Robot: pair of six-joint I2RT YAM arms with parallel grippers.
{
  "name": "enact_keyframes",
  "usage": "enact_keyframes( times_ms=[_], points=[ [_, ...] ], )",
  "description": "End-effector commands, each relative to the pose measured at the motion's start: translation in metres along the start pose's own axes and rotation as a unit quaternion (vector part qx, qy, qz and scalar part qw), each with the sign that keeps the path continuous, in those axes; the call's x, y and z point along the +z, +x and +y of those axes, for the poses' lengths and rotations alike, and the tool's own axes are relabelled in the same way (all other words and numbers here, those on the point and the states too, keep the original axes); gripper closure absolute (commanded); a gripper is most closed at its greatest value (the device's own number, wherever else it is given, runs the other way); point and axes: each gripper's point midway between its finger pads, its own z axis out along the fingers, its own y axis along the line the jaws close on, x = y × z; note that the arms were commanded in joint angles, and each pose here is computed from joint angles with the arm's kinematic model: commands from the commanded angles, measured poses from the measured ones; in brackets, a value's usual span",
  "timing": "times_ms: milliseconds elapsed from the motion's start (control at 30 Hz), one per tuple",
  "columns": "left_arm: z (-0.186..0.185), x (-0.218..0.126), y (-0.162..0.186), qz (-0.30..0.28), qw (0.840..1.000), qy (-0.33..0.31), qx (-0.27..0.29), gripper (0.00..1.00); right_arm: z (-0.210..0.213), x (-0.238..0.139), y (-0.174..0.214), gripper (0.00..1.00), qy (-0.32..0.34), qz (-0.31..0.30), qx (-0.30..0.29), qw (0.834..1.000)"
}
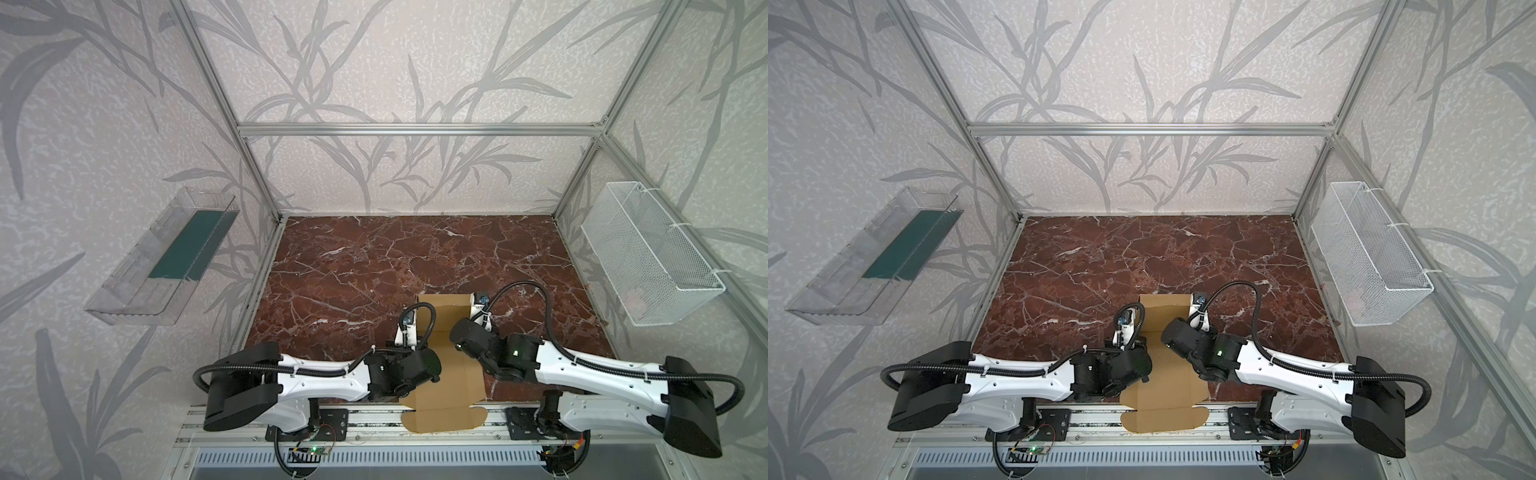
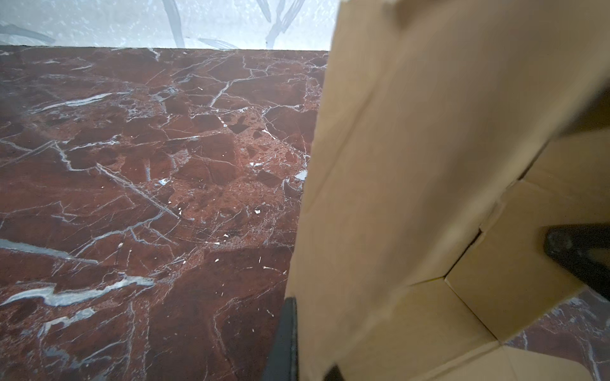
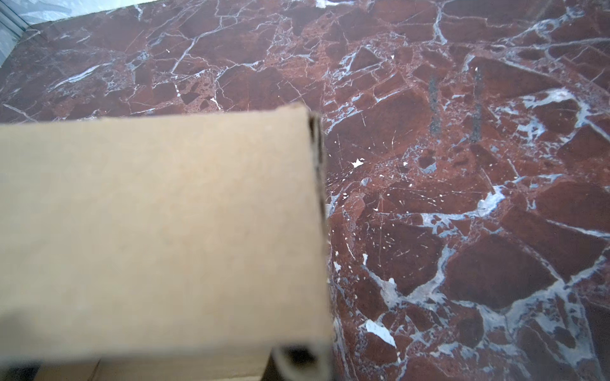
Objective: Fold the paper box
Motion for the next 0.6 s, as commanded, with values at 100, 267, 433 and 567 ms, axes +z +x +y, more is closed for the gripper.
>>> enact_keyframes(
  times_ms=[100,267,433,567],
  points=[
    [-0.0338,-0.008,-0.0166,0.003,0.997,0.038,-0.064,1.0,0.0125,-0.0028,-0.0042,1.0,-0.033,0.016,0.031,0.999],
    [-0.0349,-0.0092,-0.0189,0.006,0.997,0.037,-0.067,1.0,0.0114,-0.0043,-0.003,0.85,-0.04,0.018,0.033,0.999],
    [-0.0334,-0.0096,-0.0186,0.009,0.997,0.034,-0.065,1.0,0.0112,-0.0053,-0.0028,0.72,-0.045,0.017,0.035,0.998],
    [-0.0355,-0.0105,-0.0196,0.011,0.997,0.036,-0.065,1.0,0.0107,-0.0043,-0.0025,0.77,-0.043,0.015,0.034,0.998]
  ],
)
